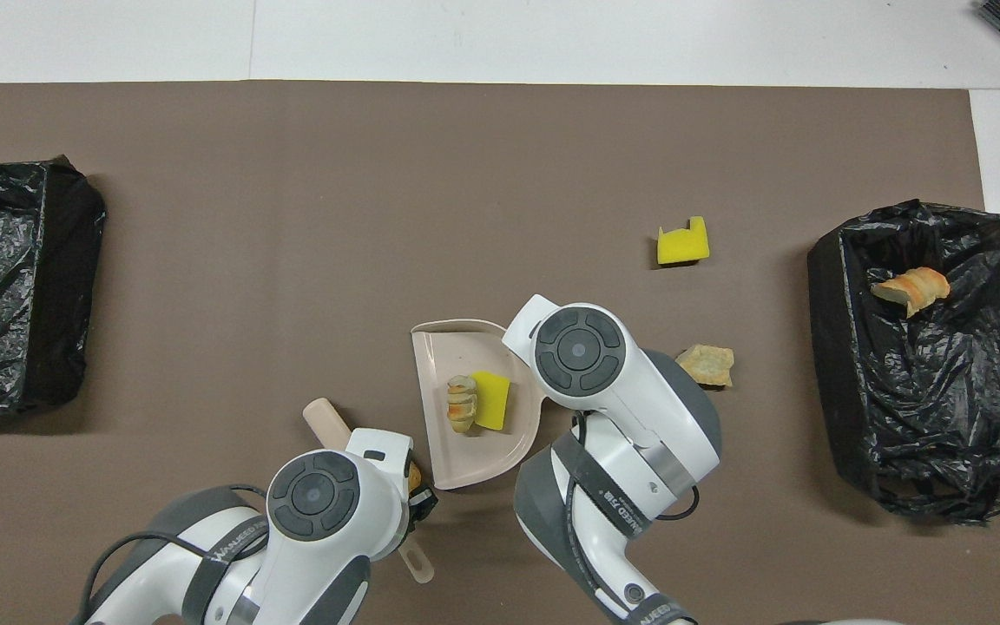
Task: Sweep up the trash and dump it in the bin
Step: 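Brush the gathered trash into the dustpan with the left gripper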
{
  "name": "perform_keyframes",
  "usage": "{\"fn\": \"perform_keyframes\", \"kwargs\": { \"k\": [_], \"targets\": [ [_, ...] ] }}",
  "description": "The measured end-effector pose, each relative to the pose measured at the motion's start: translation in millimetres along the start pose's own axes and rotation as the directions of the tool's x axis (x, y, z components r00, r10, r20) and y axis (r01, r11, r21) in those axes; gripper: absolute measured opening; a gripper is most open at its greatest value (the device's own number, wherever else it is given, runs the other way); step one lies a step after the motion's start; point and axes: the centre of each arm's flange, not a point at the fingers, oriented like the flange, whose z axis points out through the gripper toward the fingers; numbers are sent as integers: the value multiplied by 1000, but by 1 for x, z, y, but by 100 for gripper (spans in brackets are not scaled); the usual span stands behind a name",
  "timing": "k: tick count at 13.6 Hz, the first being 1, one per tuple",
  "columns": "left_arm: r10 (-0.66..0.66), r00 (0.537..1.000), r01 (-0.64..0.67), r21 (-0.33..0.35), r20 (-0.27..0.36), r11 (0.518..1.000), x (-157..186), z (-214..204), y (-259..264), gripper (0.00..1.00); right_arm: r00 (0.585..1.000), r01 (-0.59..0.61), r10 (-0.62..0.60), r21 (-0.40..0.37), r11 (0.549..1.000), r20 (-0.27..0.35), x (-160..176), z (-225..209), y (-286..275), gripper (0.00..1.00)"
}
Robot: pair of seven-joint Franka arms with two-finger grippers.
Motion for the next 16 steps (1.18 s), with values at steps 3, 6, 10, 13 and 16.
{"fn": "perform_keyframes", "kwargs": {
  "k": [3, 6, 10, 13, 16],
  "targets": [
    [17, 1000, -19, -88, -17, 996, 8, -30, 49, 26, 1000, 0, 0, 0, 1000, 0, 0, 0, 0, 33],
    [137, 990, -139, -98, -30, 985, -10, -35, 77, 26, 1000, 0, 0, 2, 1000, 1, 0, 0, 0, 33],
    [256, 967, -256, -47, -12, 966, -28, -39, 78, 26, 1000, 4, -4, 7, 1000, 0, -14, 3, 6, 33],
    [279, 958, -282, 44, 65, 958, -31, -63, 56, 26, 1000, 4, -4, 9, 1000, 0, -18, 4, 8, 33],
    [254, 959, -270, 126, 129, 955, -31, -72, 28, 26, 1000, 4, -4, 9, 1000, 0, -18, 4, 8, 33]
  ]
}}
